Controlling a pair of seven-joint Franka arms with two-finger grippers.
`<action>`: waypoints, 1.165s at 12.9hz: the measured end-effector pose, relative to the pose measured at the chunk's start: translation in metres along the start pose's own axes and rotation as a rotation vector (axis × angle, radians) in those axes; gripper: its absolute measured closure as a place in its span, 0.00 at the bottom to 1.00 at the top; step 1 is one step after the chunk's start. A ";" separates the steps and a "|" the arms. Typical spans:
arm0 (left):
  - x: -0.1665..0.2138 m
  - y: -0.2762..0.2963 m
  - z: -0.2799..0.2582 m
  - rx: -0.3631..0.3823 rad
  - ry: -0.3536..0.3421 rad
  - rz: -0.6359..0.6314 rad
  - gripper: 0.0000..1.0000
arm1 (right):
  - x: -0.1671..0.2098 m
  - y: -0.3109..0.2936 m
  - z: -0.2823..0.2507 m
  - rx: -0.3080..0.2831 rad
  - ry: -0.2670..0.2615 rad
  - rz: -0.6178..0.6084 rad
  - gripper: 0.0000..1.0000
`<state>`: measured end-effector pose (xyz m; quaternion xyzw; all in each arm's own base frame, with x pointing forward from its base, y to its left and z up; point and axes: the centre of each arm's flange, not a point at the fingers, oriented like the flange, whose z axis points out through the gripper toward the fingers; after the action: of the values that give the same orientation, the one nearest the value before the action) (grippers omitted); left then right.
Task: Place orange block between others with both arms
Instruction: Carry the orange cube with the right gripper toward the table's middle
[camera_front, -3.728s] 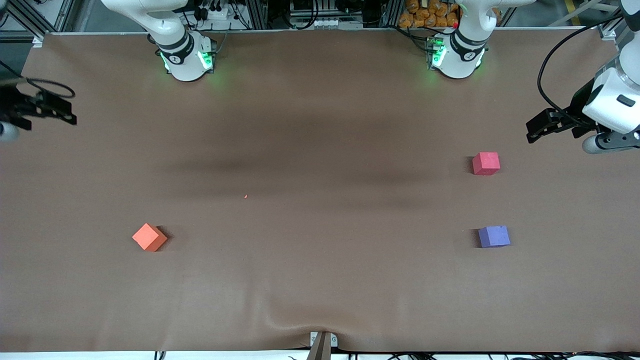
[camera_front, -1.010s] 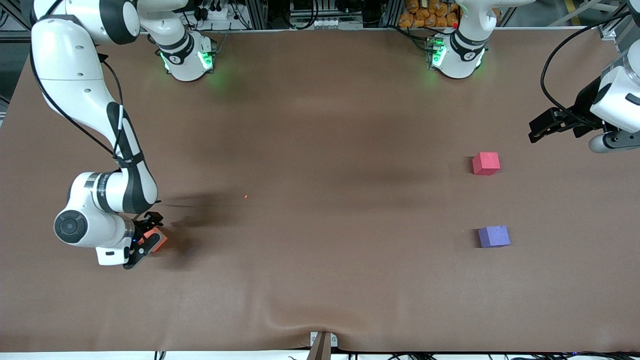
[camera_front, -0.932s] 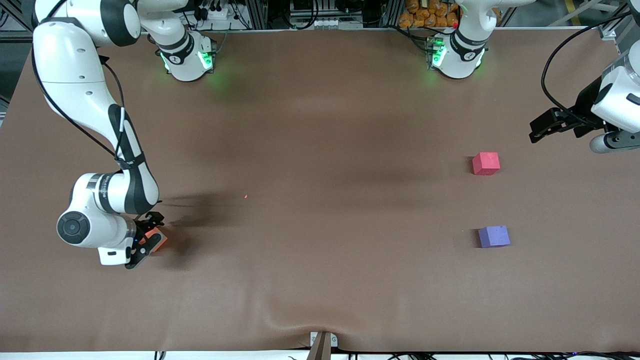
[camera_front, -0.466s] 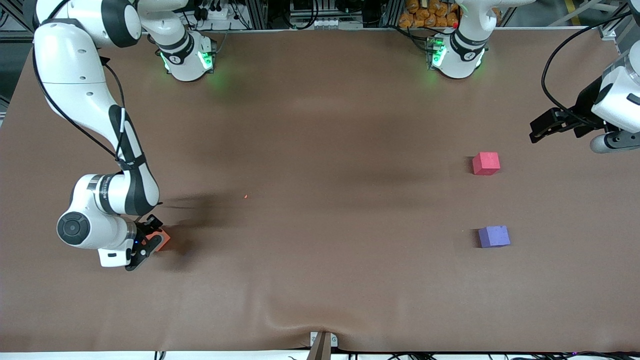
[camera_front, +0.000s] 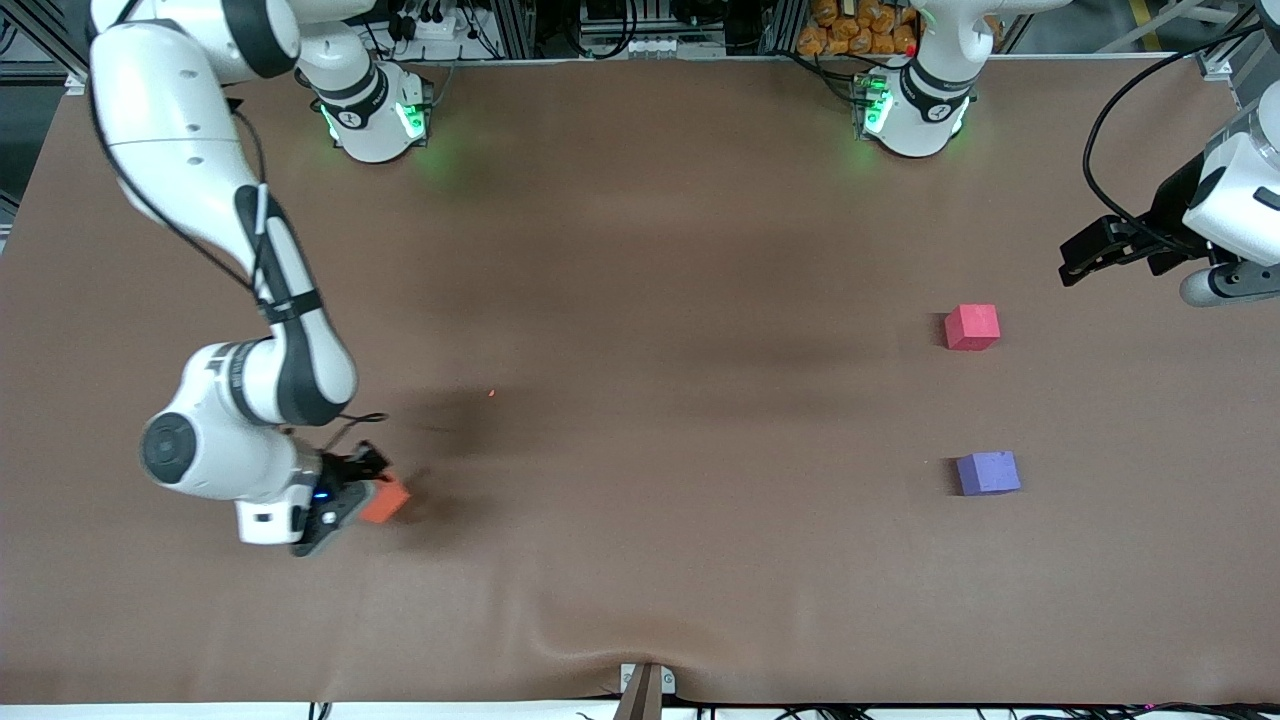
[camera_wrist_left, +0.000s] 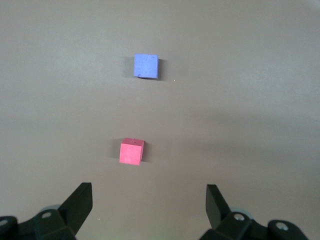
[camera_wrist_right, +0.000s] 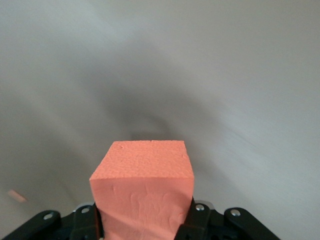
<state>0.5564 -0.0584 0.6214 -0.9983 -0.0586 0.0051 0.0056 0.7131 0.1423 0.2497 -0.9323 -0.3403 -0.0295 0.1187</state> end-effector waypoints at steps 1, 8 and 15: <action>0.000 0.000 0.000 0.000 0.000 0.000 0.00 | 0.019 -0.037 0.010 0.025 0.002 0.047 0.46; 0.000 -0.001 -0.003 -0.004 0.008 -0.002 0.00 | 0.092 -0.300 0.073 0.112 -0.018 0.518 0.46; 0.001 -0.001 0.001 -0.003 0.000 -0.003 0.00 | 0.092 -0.435 0.113 0.153 0.024 0.733 0.46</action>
<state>0.5568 -0.0571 0.6205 -0.9982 -0.0600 0.0051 0.0042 0.5017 0.5493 0.2402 -0.9802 0.0162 0.0295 0.1950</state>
